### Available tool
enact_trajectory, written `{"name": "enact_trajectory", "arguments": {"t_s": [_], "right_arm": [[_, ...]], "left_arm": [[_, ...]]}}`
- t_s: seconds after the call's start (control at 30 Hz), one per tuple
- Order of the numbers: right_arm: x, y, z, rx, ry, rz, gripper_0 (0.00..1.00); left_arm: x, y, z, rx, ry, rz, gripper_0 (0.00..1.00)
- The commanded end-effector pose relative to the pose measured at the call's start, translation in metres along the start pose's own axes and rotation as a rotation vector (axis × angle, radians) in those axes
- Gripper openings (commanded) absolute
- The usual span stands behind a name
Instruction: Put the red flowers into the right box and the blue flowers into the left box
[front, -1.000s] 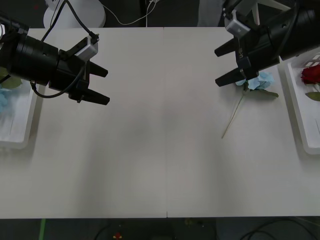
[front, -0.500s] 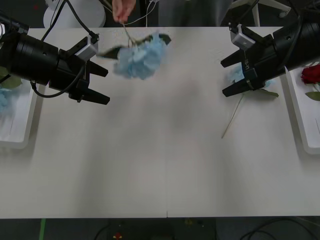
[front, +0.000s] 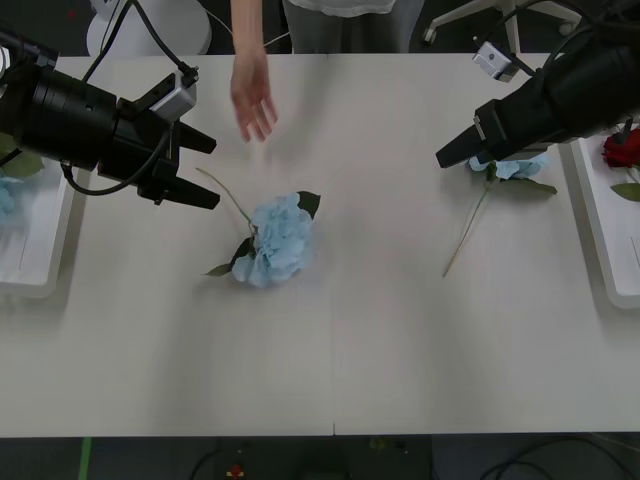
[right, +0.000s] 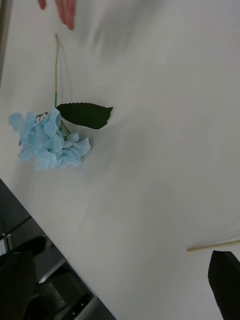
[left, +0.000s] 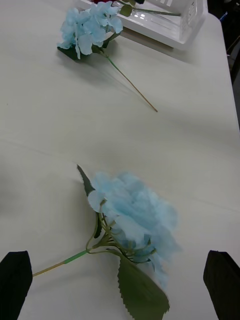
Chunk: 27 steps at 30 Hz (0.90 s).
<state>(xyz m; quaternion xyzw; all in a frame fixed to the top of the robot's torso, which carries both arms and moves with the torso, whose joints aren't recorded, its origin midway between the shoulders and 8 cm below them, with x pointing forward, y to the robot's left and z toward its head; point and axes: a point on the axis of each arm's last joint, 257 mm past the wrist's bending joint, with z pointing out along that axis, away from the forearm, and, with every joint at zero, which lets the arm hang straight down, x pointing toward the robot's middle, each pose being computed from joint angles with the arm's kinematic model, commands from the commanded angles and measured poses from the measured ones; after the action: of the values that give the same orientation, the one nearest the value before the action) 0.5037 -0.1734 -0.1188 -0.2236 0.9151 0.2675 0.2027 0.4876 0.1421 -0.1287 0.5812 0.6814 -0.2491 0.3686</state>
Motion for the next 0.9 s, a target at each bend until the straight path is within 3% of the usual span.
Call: {"name": "enact_trajectory", "arguments": {"t_s": [0.03,0.2,0.4,0.83,0.87,0.9], "right_arm": [[-0.031,-0.006,-0.021,0.109,-0.058,0.163,1.0],[-0.035,-0.04,-0.024,0.216,-0.11,0.405,1.0],[-0.031,-0.076,-0.015,0.319,-0.134,0.541,1.0],[-0.017,-0.122,0.032,0.465,-0.115,0.587,1.0],[-0.017,-0.123,0.035,0.47,-0.116,0.588,1.0],[-0.018,-0.124,0.039,0.476,-0.12,0.587,1.0]], "left_arm": [[-0.038,0.003,-0.007,-0.006,-0.038,0.138,1.0],[-0.038,0.003,-0.007,-0.006,-0.038,0.138,1.0],[-0.038,0.003,-0.007,-0.006,-0.038,0.138,1.0],[-0.038,0.003,-0.007,-0.006,-0.038,0.138,1.0],[-0.001,-0.012,0.011,0.038,-0.018,0.057,1.0],[0.0,-0.014,0.012,0.041,-0.032,0.044,1.0]]}}
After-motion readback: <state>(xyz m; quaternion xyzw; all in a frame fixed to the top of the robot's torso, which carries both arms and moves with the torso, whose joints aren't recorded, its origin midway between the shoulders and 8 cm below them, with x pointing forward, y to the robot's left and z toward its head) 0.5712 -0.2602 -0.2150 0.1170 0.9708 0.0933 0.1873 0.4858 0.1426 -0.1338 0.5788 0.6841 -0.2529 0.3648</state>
